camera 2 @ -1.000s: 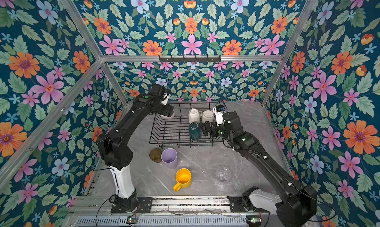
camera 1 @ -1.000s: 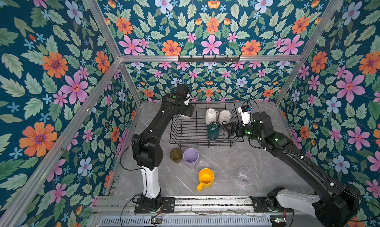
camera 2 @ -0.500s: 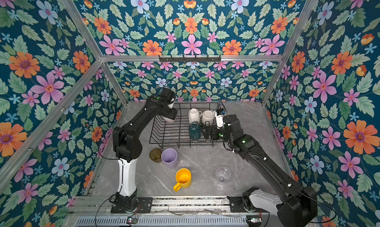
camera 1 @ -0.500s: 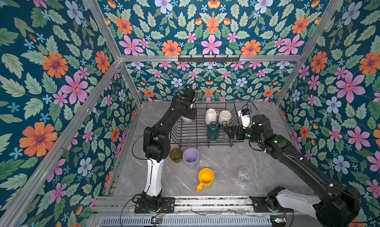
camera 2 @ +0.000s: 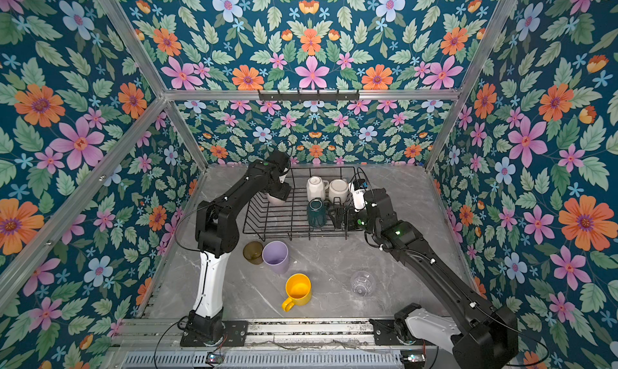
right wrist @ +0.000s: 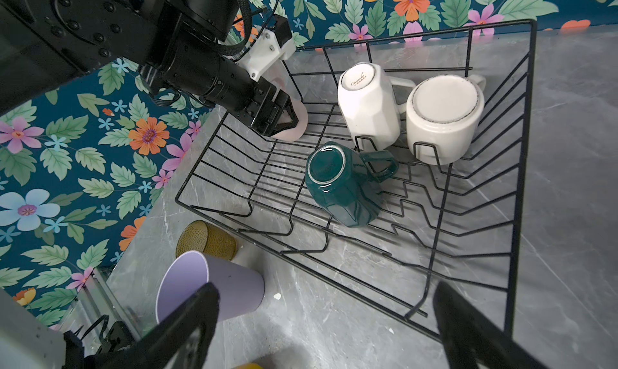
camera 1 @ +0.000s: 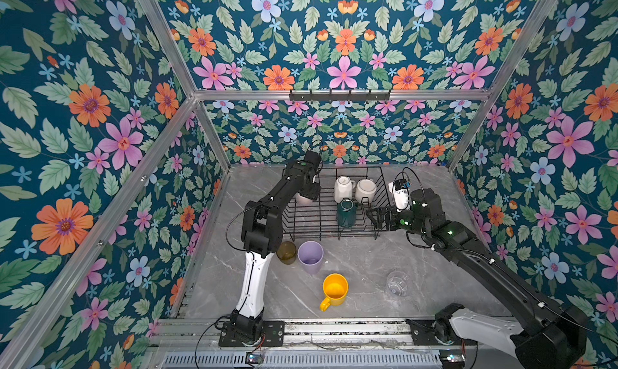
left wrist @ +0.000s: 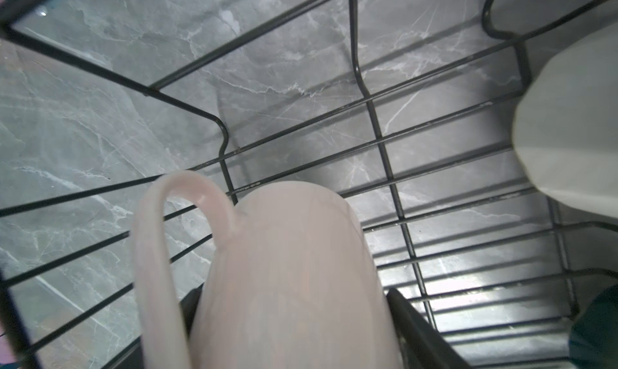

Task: Load cups into a dish rack
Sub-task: Place the cup upside down at the dish rack.

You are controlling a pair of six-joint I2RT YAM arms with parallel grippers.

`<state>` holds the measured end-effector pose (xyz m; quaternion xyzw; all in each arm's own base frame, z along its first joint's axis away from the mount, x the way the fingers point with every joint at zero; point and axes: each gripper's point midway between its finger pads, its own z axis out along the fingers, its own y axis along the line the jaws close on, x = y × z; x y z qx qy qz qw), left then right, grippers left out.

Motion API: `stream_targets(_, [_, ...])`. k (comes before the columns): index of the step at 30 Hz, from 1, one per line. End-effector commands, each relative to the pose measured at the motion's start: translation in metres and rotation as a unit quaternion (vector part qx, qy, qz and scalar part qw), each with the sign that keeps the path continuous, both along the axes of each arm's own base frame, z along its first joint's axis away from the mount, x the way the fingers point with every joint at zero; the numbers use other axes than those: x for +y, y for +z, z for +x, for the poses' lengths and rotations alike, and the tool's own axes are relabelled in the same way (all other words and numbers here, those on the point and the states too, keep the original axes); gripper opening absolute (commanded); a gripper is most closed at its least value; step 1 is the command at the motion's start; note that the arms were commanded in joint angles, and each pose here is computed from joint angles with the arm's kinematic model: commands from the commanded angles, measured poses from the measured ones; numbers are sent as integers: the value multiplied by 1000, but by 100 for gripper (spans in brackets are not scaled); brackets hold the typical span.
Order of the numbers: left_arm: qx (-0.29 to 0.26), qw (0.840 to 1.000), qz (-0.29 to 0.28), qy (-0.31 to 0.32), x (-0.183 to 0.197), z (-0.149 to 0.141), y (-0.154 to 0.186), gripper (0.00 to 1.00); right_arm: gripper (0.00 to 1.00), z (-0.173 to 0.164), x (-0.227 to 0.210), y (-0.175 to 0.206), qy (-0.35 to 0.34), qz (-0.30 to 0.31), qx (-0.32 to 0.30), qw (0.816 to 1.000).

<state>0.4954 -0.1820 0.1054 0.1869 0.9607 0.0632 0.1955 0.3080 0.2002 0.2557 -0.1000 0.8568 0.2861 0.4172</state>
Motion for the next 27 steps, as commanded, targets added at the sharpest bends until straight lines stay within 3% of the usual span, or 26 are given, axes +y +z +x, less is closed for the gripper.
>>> stream_targets(1, [-11,1000,-2,0,1,8,0,0,99,0,-1,-1,-5,0,2,1000])
stream_targets(8, [3,1000,1,8,7,9,-15,3,99,-1,-2,-3,-7,-1,5,1000])
stream_targets(11, [8,1000,1,13,10,10,-20,19,99,-1,-2,-3,-7,-2,6,1000])
stream_targets(14, [9,1000,1,14,11,10,-22,47,99,-1,-3,-4,-8,-3,7,1000])
stream_targets(17, [7,1000,5,14,11,11,-21,69,99,-1,-3,-5,-8,-4,9,1000])
stream_targets(24, [0,1000,1,10,11,14,-18,88,99,-1,-4,-5,-10,-6,10,1000])
stream_targets(27, [-2,1000,-1,9,11,14,-16,91,99,-2,-4,-5,-10,-7,12,1000])
